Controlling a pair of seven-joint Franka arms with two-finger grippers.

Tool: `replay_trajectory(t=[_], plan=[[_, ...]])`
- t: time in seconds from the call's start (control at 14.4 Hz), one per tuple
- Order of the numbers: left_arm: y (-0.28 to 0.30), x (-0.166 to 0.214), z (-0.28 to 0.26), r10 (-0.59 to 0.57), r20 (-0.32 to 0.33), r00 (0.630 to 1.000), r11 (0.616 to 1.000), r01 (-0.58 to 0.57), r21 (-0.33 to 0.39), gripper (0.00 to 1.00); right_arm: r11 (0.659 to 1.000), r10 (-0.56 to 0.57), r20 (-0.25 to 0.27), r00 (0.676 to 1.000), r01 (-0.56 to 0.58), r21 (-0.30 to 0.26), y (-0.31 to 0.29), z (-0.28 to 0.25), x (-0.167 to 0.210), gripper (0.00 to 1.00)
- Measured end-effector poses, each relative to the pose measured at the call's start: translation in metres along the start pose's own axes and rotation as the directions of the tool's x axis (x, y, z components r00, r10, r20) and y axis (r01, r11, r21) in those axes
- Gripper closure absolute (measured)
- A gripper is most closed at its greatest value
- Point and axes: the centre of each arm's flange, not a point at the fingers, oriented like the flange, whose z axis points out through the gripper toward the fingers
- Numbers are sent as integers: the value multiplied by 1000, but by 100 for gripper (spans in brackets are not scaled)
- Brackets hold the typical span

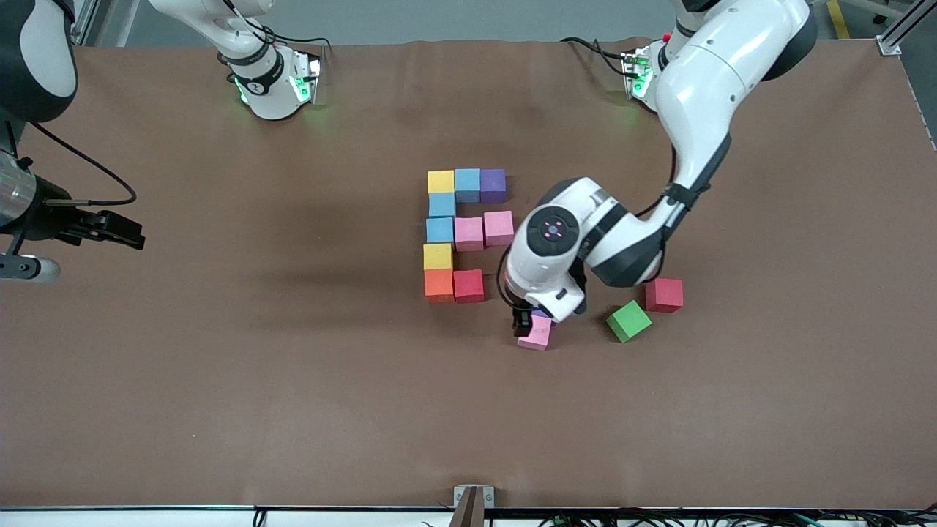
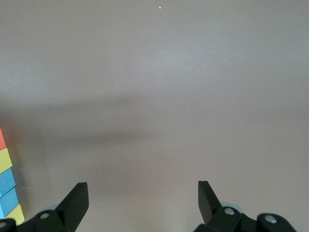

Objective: Arrange 11 blocks into digit 3
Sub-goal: 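Grasp the light pink cube near the purple cube with the left gripper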

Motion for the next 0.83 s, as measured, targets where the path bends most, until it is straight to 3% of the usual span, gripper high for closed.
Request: replay_trajectory(t=[0.55,0.83], plan=[[-14,-14,45,44,18,999,999,-44,14,0,1000,-21,-48,999,21,0,8,-39,-10,0],[-4,0,64,70,-22,997,996,-71,-48,0,1000,-18,-54,998,18,-1,22,-47,-12,0]])
